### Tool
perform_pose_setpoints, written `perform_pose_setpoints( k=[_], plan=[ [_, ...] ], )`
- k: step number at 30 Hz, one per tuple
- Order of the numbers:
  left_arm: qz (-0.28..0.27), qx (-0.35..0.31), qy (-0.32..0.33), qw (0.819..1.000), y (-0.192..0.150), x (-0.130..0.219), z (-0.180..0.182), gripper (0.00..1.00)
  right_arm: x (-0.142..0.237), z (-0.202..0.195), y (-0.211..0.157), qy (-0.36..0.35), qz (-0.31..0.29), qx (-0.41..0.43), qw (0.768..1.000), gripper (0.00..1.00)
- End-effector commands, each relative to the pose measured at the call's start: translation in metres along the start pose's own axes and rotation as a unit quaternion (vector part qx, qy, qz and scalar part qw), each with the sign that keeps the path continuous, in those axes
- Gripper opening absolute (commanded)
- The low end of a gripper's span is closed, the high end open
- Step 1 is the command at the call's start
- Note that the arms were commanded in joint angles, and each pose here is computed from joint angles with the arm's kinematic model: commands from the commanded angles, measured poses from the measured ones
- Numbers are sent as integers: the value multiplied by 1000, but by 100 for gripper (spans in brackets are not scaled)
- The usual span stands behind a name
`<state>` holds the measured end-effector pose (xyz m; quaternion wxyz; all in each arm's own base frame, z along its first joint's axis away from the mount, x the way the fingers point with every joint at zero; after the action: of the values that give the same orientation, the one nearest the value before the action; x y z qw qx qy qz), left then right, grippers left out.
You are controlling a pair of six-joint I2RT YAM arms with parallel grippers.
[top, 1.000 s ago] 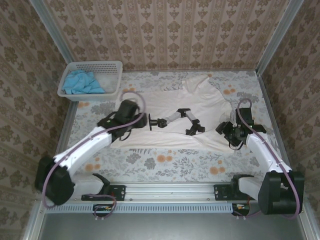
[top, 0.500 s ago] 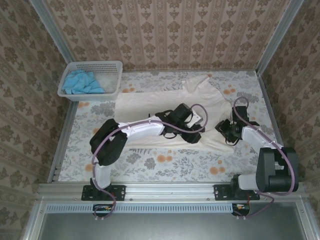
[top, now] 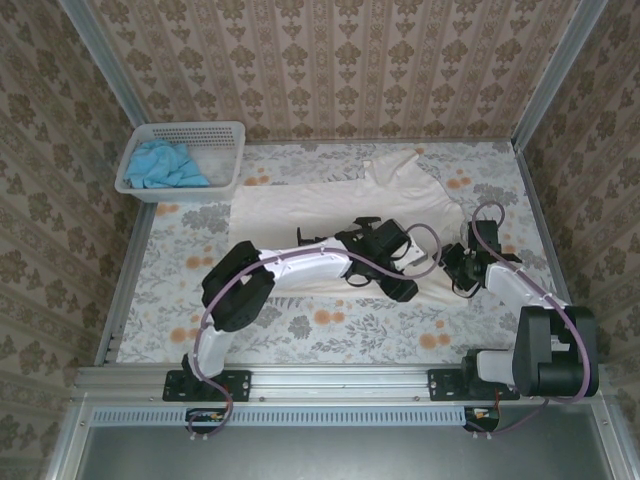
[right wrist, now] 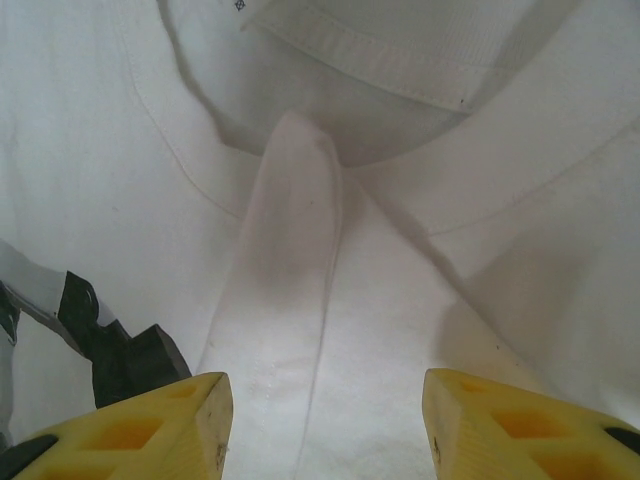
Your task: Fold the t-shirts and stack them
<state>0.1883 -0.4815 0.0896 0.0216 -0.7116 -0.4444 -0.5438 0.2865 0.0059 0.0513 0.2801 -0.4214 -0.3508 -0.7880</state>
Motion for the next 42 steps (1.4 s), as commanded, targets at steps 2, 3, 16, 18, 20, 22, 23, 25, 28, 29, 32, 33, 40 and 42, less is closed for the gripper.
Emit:
perform_pose_setpoints(
  k=[2, 3, 16, 18, 20, 22, 23, 25, 28, 29, 32, 33, 40, 42],
  plan=[
    [27, -93, 13, 995, -9, -9, 1, 60, -5, -4, -2, -1, 3, -11, 1000, 55],
    [32, -108, 15, 993, -10, -11, 3, 59, -5, -4, -1, -1, 2, -12, 1000, 55],
    [58, -197, 32, 978, -9, -30, 17, 39, -7, -9, -3, 2, 3, -26, 1000, 56],
    [59, -198, 35, 978, -10, -32, 19, 39, -7, -9, -3, 2, 2, -27, 1000, 56],
    [61, -199, 43, 977, -10, -34, 21, 38, -8, -9, -3, 2, 4, -27, 1000, 56],
    [60, -200, 47, 977, -10, -35, 23, 35, -8, -9, -3, 3, 5, -27, 1000, 56],
    [59, -199, 48, 977, -9, -35, 23, 33, -8, -9, -3, 3, 4, -27, 1000, 56],
    [58, -200, 47, 977, -9, -35, 23, 28, -9, -9, -3, 3, 5, -28, 1000, 56],
    [56, -202, 53, 976, -7, -36, 26, 22, -9, -9, -3, 3, 6, -28, 1000, 56],
    [57, -202, 54, 976, -7, -36, 27, 22, -9, -9, -3, 3, 6, -28, 1000, 56],
    [61, -203, 47, 976, -9, -37, 25, 33, -9, -8, -3, 4, 7, -28, 1000, 56],
    [62, -204, 46, 976, -10, -37, 24, 35, -10, -9, -3, 4, 7, -28, 1000, 56],
    [63, -205, 48, 975, -11, -41, 29, 28, -10, -9, -4, 4, 9, -29, 1000, 56],
    [61, -205, 51, 975, -10, -42, 30, 21, -10, -9, -4, 4, 8, -29, 1000, 56]
  ],
)
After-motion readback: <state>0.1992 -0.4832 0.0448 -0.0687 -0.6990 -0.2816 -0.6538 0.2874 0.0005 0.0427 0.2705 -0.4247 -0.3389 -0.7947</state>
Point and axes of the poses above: each hand's point on the last joint's axis, 136 mm out from that joint toward the fingers, its own x axis back along the fingers, its own z axis along the line the jaws close on, y = z × x, the point moved 1 cm from there along x, back along the fingers, and after that the axes turned 15 degrees about x, right-handed, at the moved point
